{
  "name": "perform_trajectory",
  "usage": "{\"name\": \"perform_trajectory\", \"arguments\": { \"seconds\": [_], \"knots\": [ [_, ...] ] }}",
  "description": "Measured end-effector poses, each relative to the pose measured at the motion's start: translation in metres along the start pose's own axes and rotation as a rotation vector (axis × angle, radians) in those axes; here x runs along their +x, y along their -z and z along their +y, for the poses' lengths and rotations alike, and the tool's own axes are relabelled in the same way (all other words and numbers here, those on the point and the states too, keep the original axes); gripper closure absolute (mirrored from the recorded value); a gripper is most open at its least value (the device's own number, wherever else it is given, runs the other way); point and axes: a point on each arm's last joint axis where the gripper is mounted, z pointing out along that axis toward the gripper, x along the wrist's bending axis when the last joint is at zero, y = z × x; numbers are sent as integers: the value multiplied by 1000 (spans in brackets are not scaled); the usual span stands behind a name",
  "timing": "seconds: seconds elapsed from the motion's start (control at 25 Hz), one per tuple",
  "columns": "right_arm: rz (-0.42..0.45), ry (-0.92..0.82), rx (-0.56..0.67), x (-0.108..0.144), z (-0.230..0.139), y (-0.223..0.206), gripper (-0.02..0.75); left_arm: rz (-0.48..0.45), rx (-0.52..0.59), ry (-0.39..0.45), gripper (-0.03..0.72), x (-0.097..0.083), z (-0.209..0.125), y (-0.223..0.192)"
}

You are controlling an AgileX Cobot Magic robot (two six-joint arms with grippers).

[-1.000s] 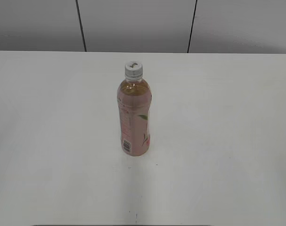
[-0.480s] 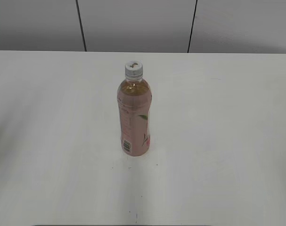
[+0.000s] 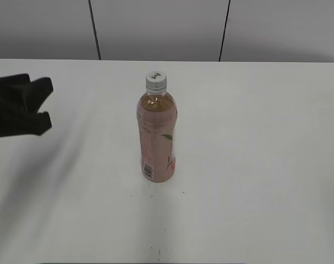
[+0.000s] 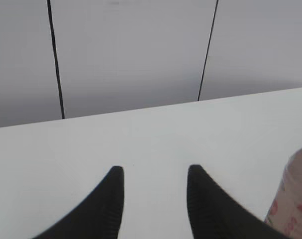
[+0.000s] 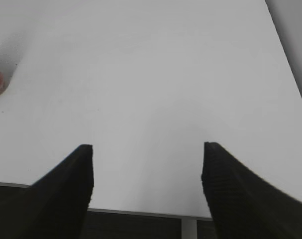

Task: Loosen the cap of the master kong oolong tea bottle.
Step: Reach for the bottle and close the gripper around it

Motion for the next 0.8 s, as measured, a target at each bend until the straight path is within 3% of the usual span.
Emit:
{"name": "perform_trajectory", "arguments": {
  "seconds": [0.16, 0.32, 0.4, 0.6, 0.8],
  "knots": [
    [5, -2, 0, 0, 0, 0, 223, -91, 22, -46, 400, -7, -36, 0],
    [0, 0, 0, 0, 0, 0, 223, -301, -2, -120, 357, -25, -57, -3],
    [0, 0, 0, 0, 0, 0, 223, -363, 46, -123, 303, -30, -73, -6],
    [0, 0, 0, 0, 0, 0, 223, -383, 205, -98, 133, -30, -107, -12],
    [5, -2, 0, 0, 0, 0, 223, -429, 211, -109, 99, -33, -111, -19]
  ]
}}
